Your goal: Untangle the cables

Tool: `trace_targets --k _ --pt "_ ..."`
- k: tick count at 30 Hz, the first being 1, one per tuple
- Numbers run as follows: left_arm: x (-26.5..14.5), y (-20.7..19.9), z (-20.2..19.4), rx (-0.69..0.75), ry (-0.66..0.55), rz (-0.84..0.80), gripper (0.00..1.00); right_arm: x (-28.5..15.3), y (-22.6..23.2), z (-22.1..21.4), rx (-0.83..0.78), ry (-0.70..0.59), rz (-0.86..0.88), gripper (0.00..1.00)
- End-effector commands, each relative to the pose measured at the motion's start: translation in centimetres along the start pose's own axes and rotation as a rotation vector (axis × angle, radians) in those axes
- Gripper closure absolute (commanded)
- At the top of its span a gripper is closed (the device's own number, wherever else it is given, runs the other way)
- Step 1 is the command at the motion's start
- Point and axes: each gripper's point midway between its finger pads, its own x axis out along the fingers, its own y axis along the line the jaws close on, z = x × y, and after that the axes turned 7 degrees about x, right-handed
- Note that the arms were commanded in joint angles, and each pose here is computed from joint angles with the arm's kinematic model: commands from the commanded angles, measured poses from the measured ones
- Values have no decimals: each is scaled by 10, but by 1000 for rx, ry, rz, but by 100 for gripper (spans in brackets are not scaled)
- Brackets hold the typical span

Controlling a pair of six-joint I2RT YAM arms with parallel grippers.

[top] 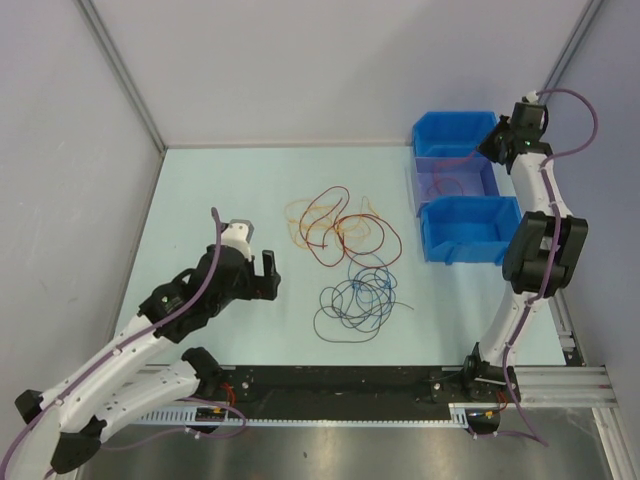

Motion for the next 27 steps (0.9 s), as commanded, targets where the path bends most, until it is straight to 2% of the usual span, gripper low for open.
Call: trace_targets --k 1,2,3,5,8,17,18,24,25,27 --pt "-6 1 14 -28 -54 2 1 2 -11 30 49 -48 -72 77" --pt "-6 1 14 -28 -53 3 0 -2 -6 40 56 -62 -71 49" --pt "-6 1 15 -29 -57 2 0 -3 -5 42 58 -61 -70 42" --pt "-6 2 15 -29 -56 4 0 -11 3 54 53 -85 -62 32" --pt "-6 2 15 -30 -56 5 0 -27 14 68 54 -119 -48 28" --pt "-5 0 15 -24 -53 -11 0 -92 48 78 35 -181 41 28" --pt "-4 -2 15 -26 -60 -24 0 -91 42 67 42 -159 33 28" --pt "-7 0 21 -35 -111 -25 0 -130 71 36 5 -147 120 28" --pt "-6 0 22 -30 -120 -28 0 -128 65 19 0 -115 107 28" --pt "0 -5 24 -33 -126 -36 0 -145 81 1 -35 -105 149 28"
